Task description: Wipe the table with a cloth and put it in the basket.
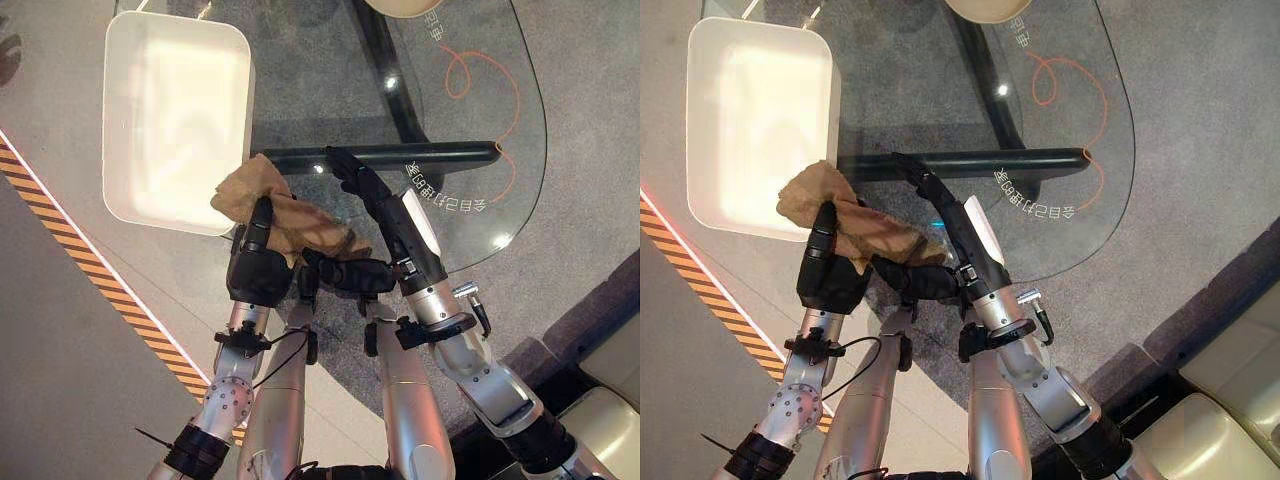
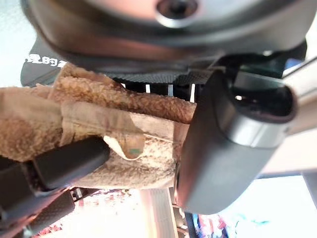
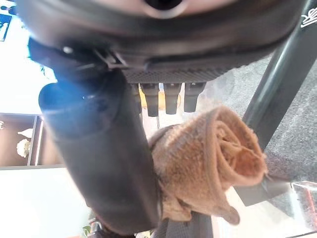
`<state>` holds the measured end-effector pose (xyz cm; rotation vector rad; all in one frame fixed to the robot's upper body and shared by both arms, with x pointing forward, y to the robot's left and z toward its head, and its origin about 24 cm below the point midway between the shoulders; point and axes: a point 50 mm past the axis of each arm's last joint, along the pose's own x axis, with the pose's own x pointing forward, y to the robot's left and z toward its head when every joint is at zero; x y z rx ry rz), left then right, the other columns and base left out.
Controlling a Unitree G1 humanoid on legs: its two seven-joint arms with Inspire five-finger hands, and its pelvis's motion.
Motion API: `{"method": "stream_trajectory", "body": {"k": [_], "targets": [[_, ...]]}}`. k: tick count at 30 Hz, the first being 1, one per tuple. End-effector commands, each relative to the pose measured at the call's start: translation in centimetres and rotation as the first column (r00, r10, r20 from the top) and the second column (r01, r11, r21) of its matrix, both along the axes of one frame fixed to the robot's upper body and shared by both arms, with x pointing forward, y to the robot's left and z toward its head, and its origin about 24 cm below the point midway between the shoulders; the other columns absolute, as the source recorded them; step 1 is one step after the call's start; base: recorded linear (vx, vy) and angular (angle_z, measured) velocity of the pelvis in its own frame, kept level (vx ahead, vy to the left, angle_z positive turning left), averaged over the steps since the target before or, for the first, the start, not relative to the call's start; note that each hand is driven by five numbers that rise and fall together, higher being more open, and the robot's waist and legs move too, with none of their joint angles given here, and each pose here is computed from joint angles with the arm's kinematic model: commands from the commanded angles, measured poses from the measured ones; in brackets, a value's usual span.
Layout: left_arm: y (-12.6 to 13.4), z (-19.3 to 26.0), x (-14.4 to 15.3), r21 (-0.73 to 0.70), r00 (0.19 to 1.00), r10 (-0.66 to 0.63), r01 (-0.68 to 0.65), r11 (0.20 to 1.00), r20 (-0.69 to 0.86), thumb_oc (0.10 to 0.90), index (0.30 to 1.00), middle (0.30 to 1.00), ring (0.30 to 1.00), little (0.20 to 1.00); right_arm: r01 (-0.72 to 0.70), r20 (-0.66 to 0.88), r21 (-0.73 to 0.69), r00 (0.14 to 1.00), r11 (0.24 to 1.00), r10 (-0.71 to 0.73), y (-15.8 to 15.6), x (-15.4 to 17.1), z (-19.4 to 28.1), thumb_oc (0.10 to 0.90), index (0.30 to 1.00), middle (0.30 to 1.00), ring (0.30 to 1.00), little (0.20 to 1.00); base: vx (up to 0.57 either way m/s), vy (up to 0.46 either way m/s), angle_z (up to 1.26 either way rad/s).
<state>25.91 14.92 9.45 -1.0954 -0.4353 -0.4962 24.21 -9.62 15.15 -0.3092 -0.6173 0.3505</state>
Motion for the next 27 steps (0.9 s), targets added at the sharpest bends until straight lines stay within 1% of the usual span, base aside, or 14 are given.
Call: {"method": "stream_trajectory", "body": {"k": [1,5,6,10,11,16,20,21,23,25,26,27], "targets": [[4.3,5.9,-2.9,-0.039,0.912,0.243,-0.244,0.969,0.332,0.100,0.300,0.300,0.300,0.200,0.169,0.145,0.133,0.971,0.977,-0.188,-4.1,-0.3,3.5,0.800,0.900,0.900,0.900,0.900,0.01,0.042,-0.01],[5.8,6.8,-2.9,0.007,0.872,0.367,-0.390,0.921,0.324,0.100,0.300,0.300,0.300,0.200,0.193,0.112,0.100,0.973,0.976,-0.204,-4.4,-0.1,2.9,0.800,0.900,0.900,0.900,0.900,0.01,0.059,-0.02],[5.8,6.8,-2.9,0.009,0.871,0.371,-0.394,0.919,0.323,0.100,0.300,0.300,0.300,0.200,0.194,0.112,0.099,0.972,0.976,-0.204,-4.4,-0.1,2.9,0.800,0.900,0.900,0.900,0.900,0.00,0.050,-0.01],[6.9,7.3,-2.9,0.050,0.832,0.456,-0.495,0.868,0.316,0.100,0.300,0.300,0.300,0.200,0.203,0.096,0.085,0.973,0.975,-0.211,-4.6,0.0,2.6,0.800,0.900,0.900,0.900,0.900,0.00,0.054,-0.01],[7.2,7.4,-2.9,0.074,0.809,0.490,-0.538,0.839,0.324,0.100,0.300,0.300,0.300,0.200,0.207,0.090,0.079,0.973,0.975,-0.213,-4.6,0.1,2.6,0.800,0.900,0.900,0.900,0.900,0.00,0.065,-0.01],[8.0,8.1,-2.8,0.150,0.748,0.558,-0.637,0.756,0.360,0.100,0.300,0.300,0.300,0.200,0.213,0.072,0.066,0.973,0.975,-0.218,-4.8,0.3,2.4,0.800,0.900,0.900,0.900,0.900,0.01,0.055,0.01],[8.6,9.0,-2.5,0.201,0.669,0.627,-0.731,0.652,0.399,0.100,0.300,0.300,0.300,0.200,0.205,0.059,0.049,0.976,0.978,-0.208,-4.6,0.8,2.4,0.800,0.900,0.900,0.900,0.900,0.01,0.064,0.01],[8.6,9.1,-2.4,0.208,0.659,0.636,-0.742,0.638,0.403,0.100,0.300,0.300,0.300,0.200,0.205,0.055,0.045,0.977,0.978,-0.207,-4.6,0.9,2.3,0.800,0.900,0.900,0.900,0.900,0.01,0.067,-0.02],[8.8,9.5,-2.1,0.238,0.625,0.660,-0.776,0.584,0.418,0.100,0.300,0.300,0.300,0.200,0.202,0.043,0.033,0.978,0.979,-0.204,-4.4,1.1,2.2,0.800,0.900,0.900,0.900,0.900,0.01,0.059,-0.03],[9.2,9.9,-1.5,0.288,0.564,0.706,-0.825,0.485,0.427,0.100,0.300,0.300,0.300,0.200,0.195,0.012,0.004,0.981,0.981,-0.195,-4.0,1.6,1.9,0.800,0.900,0.900,0.900,0.900,0.01,0.074,-0.01],[9.2,10.0,-1.4,0.293,0.557,0.713,-0.830,0.474,0.426,0.100,0.300,0.300,0.300,0.200,0.194,0.009,-0.001,0.981,0.981,-0.194,-4.0,1.7,1.9,0.800,0.900,0.900,0.900,0.900,0.01,0.064,0.00],[9.6,10.1,-1.1,0.307,0.529,0.735,-0.848,0.433,0.424,0.100,0.300,0.300,0.300,0.200,0.190,-0.005,-0.017,0.982,0.982,-0.190,-3.9,1.9,1.7,0.800,0.900,0.900,0.900,0.900,0.02,0.072,0.01]]}}
